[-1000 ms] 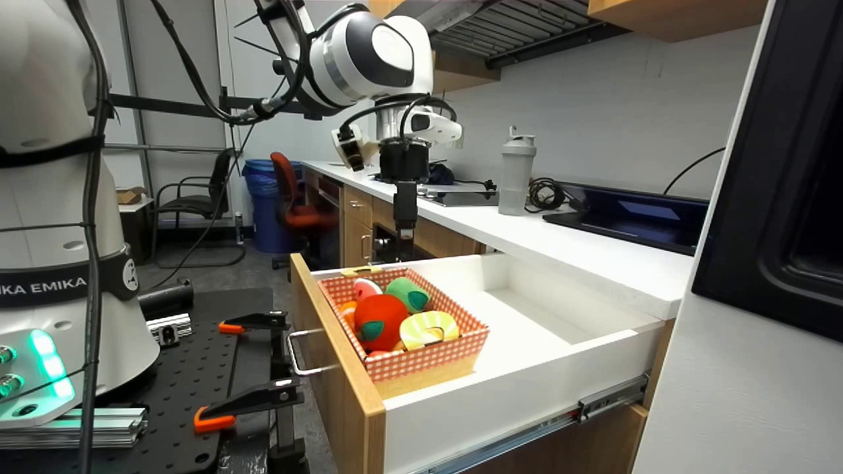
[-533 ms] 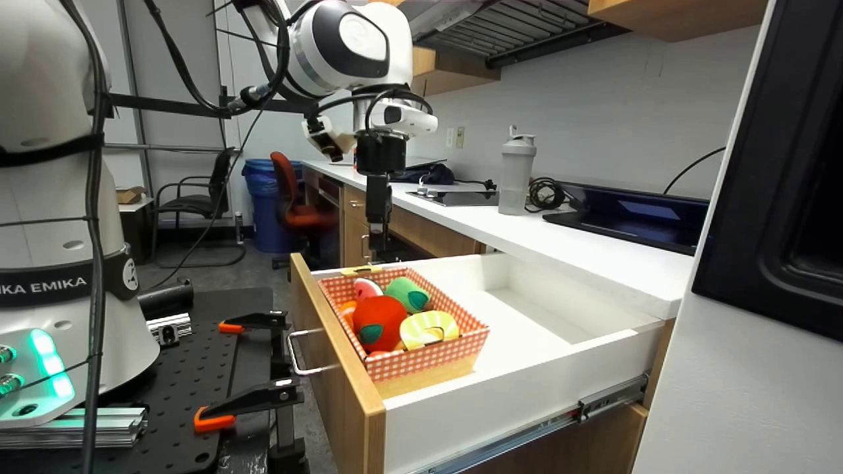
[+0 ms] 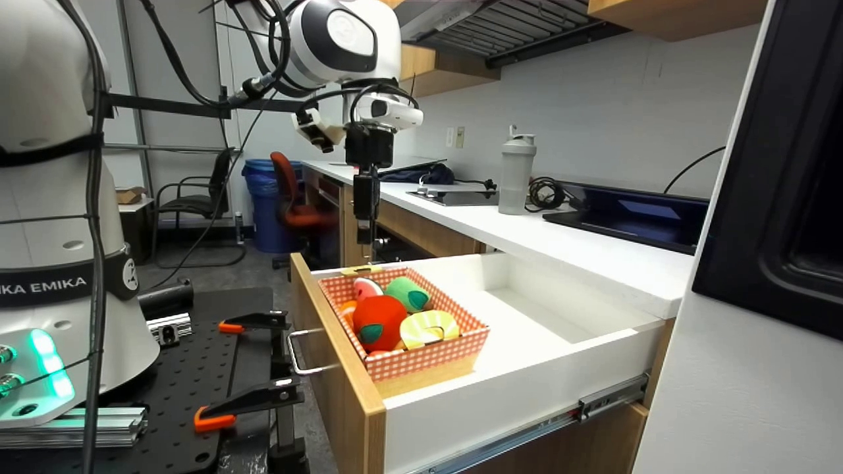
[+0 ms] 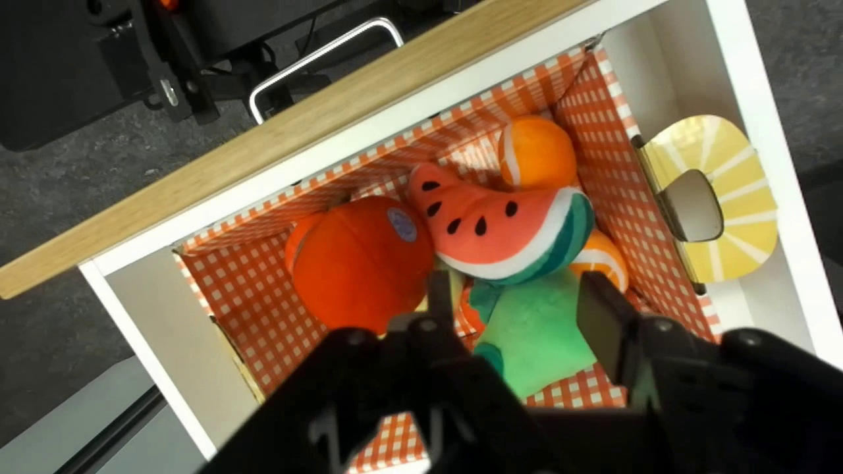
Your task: Pick up the two plush toys from the drawer, put them in the toy basket and close the top drawer.
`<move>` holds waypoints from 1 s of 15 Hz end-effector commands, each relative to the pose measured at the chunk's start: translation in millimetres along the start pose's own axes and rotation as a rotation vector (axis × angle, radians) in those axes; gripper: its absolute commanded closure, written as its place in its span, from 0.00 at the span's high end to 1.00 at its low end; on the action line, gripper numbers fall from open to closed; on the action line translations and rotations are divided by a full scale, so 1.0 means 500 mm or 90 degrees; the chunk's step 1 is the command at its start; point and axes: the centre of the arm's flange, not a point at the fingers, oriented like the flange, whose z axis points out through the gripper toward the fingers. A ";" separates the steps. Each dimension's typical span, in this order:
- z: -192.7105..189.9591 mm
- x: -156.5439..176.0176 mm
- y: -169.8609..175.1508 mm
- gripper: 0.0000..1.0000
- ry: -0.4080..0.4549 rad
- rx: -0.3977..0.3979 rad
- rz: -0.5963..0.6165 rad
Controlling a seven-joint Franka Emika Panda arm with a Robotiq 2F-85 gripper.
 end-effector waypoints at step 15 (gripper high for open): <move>0.094 -0.112 0.015 0.00 -0.304 0.000 -0.080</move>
